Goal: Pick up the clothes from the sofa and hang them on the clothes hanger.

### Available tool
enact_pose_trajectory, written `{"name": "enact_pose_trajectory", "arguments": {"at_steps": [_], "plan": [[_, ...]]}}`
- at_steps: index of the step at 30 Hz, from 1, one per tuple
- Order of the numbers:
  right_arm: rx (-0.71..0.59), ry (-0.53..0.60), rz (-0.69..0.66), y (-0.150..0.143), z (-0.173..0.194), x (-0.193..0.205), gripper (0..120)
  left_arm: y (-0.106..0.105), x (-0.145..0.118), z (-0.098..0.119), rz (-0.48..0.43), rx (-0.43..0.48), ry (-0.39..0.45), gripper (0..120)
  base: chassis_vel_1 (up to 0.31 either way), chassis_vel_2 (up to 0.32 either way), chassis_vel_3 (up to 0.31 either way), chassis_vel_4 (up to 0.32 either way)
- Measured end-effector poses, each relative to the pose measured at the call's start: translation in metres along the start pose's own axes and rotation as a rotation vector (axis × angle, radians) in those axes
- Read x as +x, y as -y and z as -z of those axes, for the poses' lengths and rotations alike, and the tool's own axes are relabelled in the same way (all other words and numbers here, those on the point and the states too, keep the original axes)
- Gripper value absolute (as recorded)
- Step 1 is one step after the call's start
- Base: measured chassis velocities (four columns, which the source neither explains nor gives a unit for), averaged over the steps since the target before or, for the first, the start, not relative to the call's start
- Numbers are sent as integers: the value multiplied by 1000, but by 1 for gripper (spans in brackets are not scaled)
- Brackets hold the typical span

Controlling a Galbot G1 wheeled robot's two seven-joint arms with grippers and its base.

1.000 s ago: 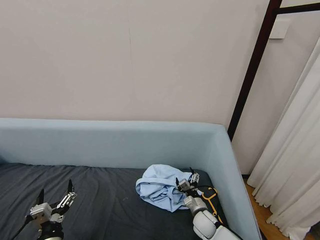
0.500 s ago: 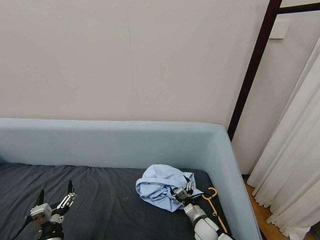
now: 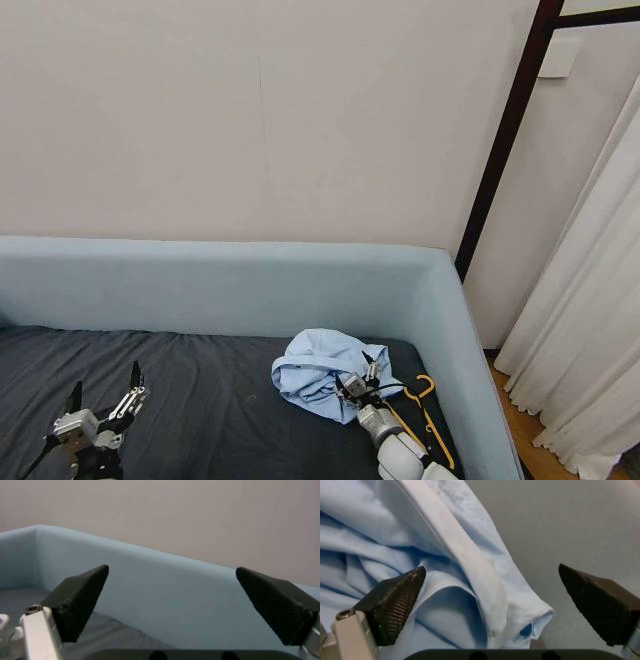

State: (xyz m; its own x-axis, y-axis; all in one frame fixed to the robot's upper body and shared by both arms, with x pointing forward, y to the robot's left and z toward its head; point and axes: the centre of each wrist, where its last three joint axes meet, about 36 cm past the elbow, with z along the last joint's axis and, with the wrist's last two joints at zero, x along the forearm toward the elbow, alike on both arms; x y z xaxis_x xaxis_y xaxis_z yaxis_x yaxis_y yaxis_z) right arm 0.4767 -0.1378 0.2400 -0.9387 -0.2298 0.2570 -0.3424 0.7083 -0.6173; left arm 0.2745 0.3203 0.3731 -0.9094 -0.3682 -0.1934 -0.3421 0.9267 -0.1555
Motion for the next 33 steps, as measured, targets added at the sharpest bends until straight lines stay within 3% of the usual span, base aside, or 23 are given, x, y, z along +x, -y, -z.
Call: {"name": "enact_pose_trajectory", "arguments": {"at_steps": [15, 27, 33], "plan": [[5, -146, -78, 19, 2, -21, 100, -1, -5, -3, 3, -1, 2, 100, 0, 0, 0, 0], [-127, -278, -53, 22, -5, -17, 100, 2, -7, -6, -3, 4, -5, 100, 0, 0, 0, 0], [-174, -288, -29, 18, -11, -13, 100, 1, -8, -6, -3, 2, -4, 100, 0, 0, 0, 0]]}}
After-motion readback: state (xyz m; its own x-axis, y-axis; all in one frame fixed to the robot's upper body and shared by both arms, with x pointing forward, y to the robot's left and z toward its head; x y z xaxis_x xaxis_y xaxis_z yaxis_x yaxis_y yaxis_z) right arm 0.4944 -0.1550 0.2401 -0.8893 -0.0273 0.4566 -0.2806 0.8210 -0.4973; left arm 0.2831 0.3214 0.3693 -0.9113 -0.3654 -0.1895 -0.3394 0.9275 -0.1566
